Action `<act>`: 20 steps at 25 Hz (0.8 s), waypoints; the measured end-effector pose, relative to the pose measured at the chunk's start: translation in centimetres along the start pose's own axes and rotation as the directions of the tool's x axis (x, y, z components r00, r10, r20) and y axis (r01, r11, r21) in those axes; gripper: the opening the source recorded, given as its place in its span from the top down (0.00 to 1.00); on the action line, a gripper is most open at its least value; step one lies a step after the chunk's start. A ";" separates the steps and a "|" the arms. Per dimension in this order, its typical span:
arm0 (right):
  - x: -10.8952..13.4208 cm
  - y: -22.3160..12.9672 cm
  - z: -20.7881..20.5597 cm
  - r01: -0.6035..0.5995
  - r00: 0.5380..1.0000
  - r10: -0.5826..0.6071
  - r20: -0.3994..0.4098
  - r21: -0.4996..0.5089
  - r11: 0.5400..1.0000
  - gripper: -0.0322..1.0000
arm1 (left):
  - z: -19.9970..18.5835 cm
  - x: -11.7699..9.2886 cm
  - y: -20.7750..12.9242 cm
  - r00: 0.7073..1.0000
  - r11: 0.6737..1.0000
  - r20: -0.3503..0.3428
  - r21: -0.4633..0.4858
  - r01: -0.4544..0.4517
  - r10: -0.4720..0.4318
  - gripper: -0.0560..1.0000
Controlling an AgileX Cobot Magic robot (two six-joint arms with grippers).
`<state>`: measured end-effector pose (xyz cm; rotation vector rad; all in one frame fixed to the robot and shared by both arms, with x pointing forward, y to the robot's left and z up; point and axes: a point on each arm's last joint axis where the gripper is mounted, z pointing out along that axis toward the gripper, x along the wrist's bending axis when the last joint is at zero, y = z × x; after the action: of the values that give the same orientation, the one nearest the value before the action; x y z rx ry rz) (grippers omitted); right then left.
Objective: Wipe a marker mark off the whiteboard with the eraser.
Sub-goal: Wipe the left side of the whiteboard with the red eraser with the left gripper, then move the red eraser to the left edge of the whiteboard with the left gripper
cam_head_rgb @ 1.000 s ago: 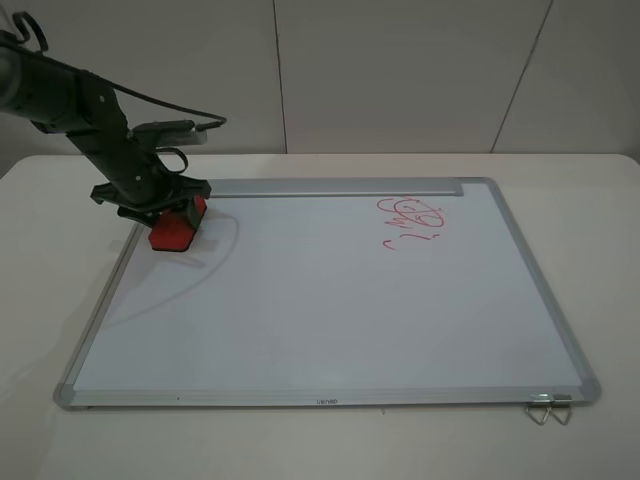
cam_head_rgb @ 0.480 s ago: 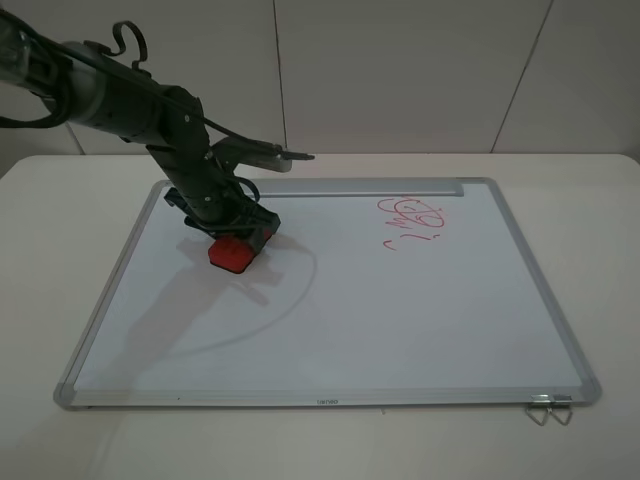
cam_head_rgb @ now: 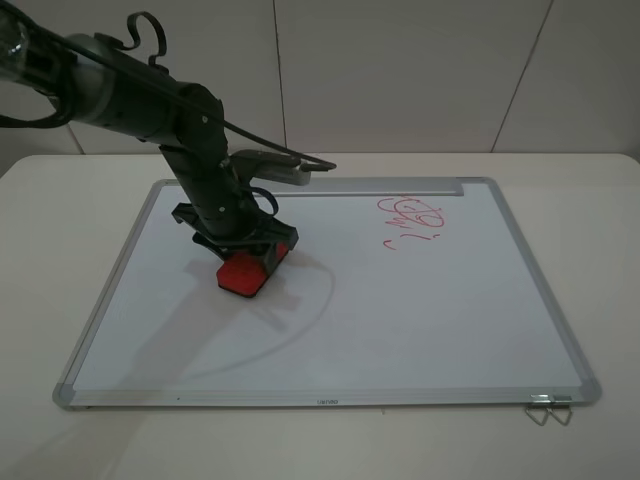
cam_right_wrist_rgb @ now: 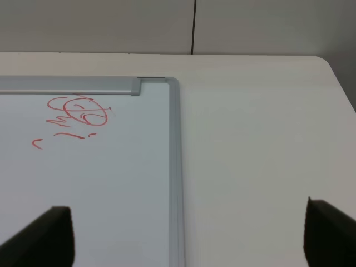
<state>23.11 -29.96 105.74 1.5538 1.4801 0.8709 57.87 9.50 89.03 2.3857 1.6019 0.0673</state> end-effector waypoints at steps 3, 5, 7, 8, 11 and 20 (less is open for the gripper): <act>0.0 0.0 0.0 0.000 1.000 0.000 0.000 0.000 1.000 0.28 | -3.3 -0.3 0.3 1.000 0.999 0.011 -0.041 0.027 -0.027 0.41; 0.0 0.0 0.0 0.000 1.000 0.000 0.000 0.000 1.000 0.28 | -6.9 -0.6 0.6 0.999 0.993 0.018 -0.110 0.035 -0.033 0.41; 0.0 0.0 0.0 0.000 1.000 0.000 0.000 0.000 1.000 0.28 | -8.3 -0.6 0.3 0.999 0.990 0.015 -0.130 0.052 -0.050 0.41; 0.0 0.0 0.0 0.000 1.000 0.000 0.000 0.000 1.000 0.28 | -8.8 -0.5 0.0 0.998 0.989 0.011 -0.135 0.062 -0.061 0.41; 0.0 0.0 0.0 0.000 1.000 0.000 0.000 0.000 1.000 0.28 | -8.5 0.1 -2.0 0.994 0.988 -0.015 -0.108 0.107 -0.109 0.41; 0.0 0.0 0.0 0.000 1.000 0.000 0.000 0.000 1.000 0.28 | -5.3 2.0 -8.0 0.954 0.960 -0.114 -0.056 0.273 -0.277 0.41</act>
<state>23.11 -29.96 105.74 1.5538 1.4801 0.8709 50.46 15.17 92.01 2.1420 1.9546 0.1905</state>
